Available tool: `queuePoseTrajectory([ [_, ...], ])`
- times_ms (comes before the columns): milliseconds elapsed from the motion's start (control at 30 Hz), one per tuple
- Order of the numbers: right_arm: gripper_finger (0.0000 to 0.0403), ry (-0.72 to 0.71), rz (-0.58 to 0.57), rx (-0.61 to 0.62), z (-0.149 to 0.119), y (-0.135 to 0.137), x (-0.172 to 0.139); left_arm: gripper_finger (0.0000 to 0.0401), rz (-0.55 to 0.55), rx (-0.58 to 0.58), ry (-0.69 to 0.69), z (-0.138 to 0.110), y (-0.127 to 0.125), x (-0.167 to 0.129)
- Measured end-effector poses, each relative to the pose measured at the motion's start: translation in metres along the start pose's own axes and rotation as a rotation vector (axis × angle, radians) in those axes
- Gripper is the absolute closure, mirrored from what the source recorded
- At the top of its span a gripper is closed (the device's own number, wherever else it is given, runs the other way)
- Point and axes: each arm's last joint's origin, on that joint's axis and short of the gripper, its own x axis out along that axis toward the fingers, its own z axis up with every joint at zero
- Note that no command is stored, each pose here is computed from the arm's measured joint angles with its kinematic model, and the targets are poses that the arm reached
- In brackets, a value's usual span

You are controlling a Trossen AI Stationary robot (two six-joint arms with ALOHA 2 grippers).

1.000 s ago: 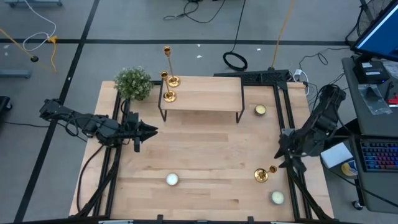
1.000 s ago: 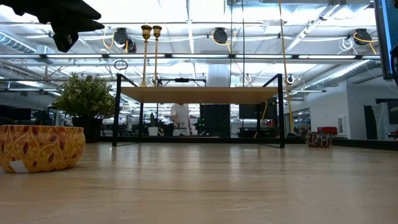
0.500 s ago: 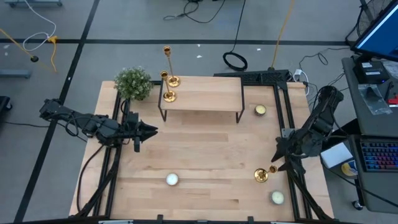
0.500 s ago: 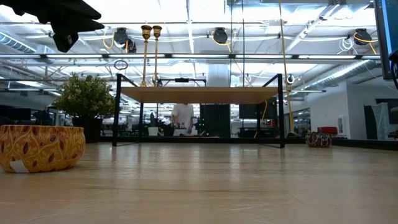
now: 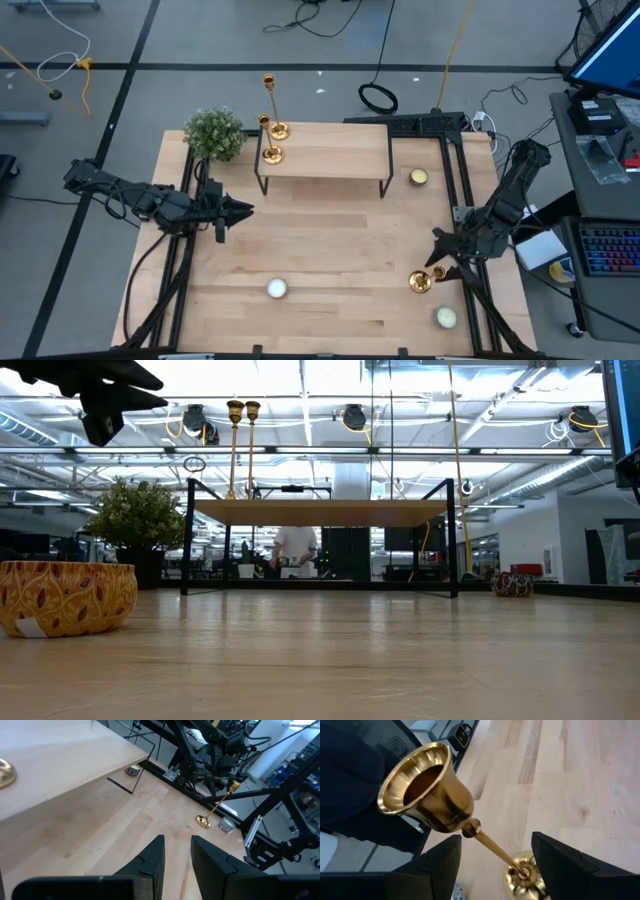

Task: Pick & Place candle stick holders
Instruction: Put the gold candle holder on the shelf

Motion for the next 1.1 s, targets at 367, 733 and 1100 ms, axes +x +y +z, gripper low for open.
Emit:
queuePoseTrajectory([
  [367, 0.0165, -0.035, 0.035, -0.012, 0.001, 0.0018, 0.0023, 0.0308, 0.0, -0.01, 0.0, 0.0, 0.0, 0.0],
  [733, 0.0165, -0.053, 0.051, -0.014, 0.0028, 0.0034, 0.0022, 0.0308, 0.0, -0.009, 0.0, 0.0, 0.0, 0.0],
  [1100, 0.0165, -0.052, 0.057, -0.014, 0.0029, 0.0037, 0.0022, 0.0308, 0.0, -0.008, 0.0, 0.0, 0.0, -0.0001],
])
